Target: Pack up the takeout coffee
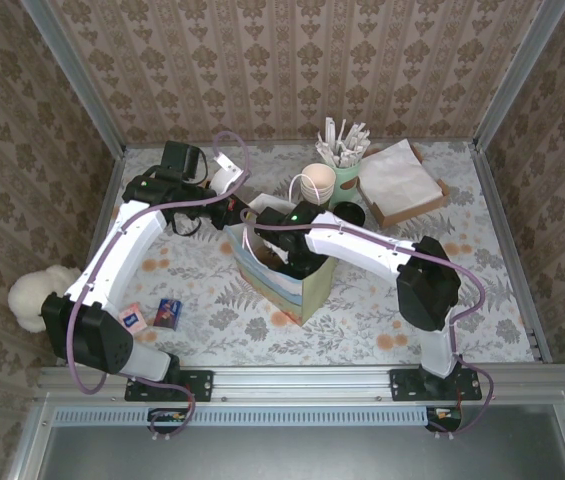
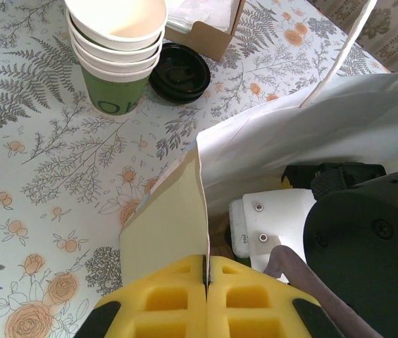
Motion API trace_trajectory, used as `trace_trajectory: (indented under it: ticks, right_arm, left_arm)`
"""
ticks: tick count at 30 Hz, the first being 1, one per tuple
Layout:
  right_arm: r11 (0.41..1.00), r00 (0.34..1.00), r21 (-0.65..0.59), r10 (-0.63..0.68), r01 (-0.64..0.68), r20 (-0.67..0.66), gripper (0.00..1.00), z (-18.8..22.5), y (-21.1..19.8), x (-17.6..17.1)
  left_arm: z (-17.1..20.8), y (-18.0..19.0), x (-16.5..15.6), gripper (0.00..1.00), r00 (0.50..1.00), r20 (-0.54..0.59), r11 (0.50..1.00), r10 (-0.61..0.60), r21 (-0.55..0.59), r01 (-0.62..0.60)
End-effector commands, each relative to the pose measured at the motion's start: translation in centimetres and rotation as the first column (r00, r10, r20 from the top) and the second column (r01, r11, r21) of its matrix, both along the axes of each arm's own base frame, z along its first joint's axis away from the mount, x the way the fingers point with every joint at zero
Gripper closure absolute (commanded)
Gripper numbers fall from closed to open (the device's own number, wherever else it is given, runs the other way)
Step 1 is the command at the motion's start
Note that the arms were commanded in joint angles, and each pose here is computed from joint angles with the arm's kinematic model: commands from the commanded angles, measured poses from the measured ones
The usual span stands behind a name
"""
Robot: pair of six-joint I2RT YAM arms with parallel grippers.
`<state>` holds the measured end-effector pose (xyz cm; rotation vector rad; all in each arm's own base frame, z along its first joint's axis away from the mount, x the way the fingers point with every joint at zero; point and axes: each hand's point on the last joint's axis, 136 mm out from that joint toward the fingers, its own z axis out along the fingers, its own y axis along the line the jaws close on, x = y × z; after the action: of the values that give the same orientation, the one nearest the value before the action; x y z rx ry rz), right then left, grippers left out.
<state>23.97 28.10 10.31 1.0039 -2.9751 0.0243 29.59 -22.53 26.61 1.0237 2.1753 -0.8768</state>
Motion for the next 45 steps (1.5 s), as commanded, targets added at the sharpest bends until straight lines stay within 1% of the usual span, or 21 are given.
trace_trajectory:
  ticks: [1,5,10,16,23,33,36,42,45]
  right_arm:
    - [0.992,0.997,-0.117,-0.046,0.039,-0.064,0.35,-4.5,-1.4,0.2]
    - [0.994,0.997,-0.092,-0.059,0.055,-0.042,0.32,-3.0,-0.8,0.8]
    - [0.997,0.998,-0.057,-0.062,0.061,-0.015,0.31,-1.4,-0.4,1.1]
    - [0.996,0.998,-0.062,-0.062,0.061,-0.012,0.28,-1.0,-0.7,1.0]
    - [0.997,0.998,-0.031,-0.069,0.069,0.006,0.23,-0.2,-0.3,1.1]
    - [0.997,0.997,-0.012,-0.074,0.074,0.016,0.18,0.5,-0.1,1.2]
    - [0.997,0.997,-0.010,-0.072,0.072,0.015,0.15,0.6,-0.1,1.2]
    - [0.997,0.997,-0.004,-0.074,0.074,0.019,0.13,1.0,-0.1,1.2]
    - [0.997,0.997,-0.004,-0.074,0.074,0.020,0.10,1.1,-0.1,1.2]
  left_arm:
    - [1.0,-0.9,-1.2,1.00,0.999,0.002,0.998,-0.041,-0.046,0.041]
    - [1.2,-0.9,-1.3,1.00,0.999,0.008,0.998,-0.044,-0.050,0.044]
    - [1.3,-1.0,-1.4,1.00,0.999,0.009,0.998,-0.044,-0.051,0.045]
    - [1.5,-1.0,-1.6,1.00,0.999,0.021,0.998,-0.045,-0.045,0.046]
    - [1.4,-0.9,-1.6,1.00,0.999,0.022,0.998,-0.044,-0.039,0.045]
    - [1.5,-0.9,-1.6,1.00,0.999,0.027,0.998,-0.046,-0.035,0.047]
    - [1.4,-0.9,-1.6,1.00,0.999,0.027,0.998,-0.044,-0.033,0.045]
    - [1.4,-0.9,-1.6,1.00,0.999,0.027,0.999,-0.043,-0.031,0.044]
    - [1.4,-0.9,-1.6,1.00,0.999,0.027,0.999,-0.044,-0.031,0.045]
